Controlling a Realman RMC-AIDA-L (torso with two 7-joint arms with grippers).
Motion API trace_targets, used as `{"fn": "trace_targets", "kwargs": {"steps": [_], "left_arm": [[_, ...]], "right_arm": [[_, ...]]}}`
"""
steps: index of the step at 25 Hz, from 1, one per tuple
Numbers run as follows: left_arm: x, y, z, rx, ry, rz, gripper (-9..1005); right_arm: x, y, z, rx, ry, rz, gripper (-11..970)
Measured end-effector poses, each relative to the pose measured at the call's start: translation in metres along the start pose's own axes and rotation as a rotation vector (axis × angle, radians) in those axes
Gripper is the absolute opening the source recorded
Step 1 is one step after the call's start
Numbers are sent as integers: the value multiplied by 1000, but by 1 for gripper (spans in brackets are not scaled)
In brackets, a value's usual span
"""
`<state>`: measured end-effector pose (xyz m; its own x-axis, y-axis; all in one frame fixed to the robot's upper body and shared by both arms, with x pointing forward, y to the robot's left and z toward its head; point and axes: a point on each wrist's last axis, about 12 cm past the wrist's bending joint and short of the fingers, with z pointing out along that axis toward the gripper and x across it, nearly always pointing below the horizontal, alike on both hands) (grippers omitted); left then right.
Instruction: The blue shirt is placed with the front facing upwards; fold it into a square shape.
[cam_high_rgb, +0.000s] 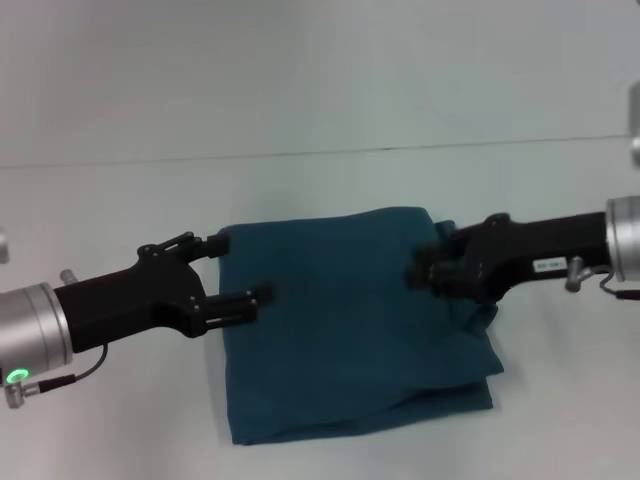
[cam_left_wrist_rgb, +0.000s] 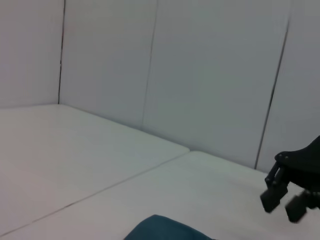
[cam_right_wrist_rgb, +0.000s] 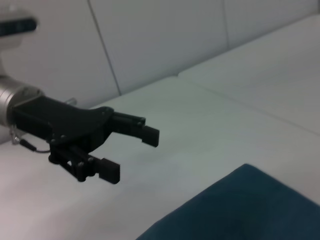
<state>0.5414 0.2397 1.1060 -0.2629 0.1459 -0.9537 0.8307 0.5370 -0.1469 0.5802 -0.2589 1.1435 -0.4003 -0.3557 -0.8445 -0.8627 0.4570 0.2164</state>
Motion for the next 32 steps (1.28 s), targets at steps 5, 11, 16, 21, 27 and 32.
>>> {"fn": "trace_targets", "kwargs": {"steps": [5,11,16,21,27,32], "left_arm": [[-1,1,3,8,22,6,904],[-1,1,4,10,29,3,905],[-1,1,5,10,45,6,904],[-1,2,4,4,44,-1,904],[-1,3,3,-2,43,-6,904],[0,4,2,-10,41,-10,905]], "right_arm": [[-7,4,16,-9,52,-25,346],[-15,7,36,1,88,-55,606],[-20,7,40,9,86,-64,799],[-20,7,44,20,97,-76,938],[-19,7,47,20,106,-78,938],[-20,8,47,21,105,-79,938]]}}
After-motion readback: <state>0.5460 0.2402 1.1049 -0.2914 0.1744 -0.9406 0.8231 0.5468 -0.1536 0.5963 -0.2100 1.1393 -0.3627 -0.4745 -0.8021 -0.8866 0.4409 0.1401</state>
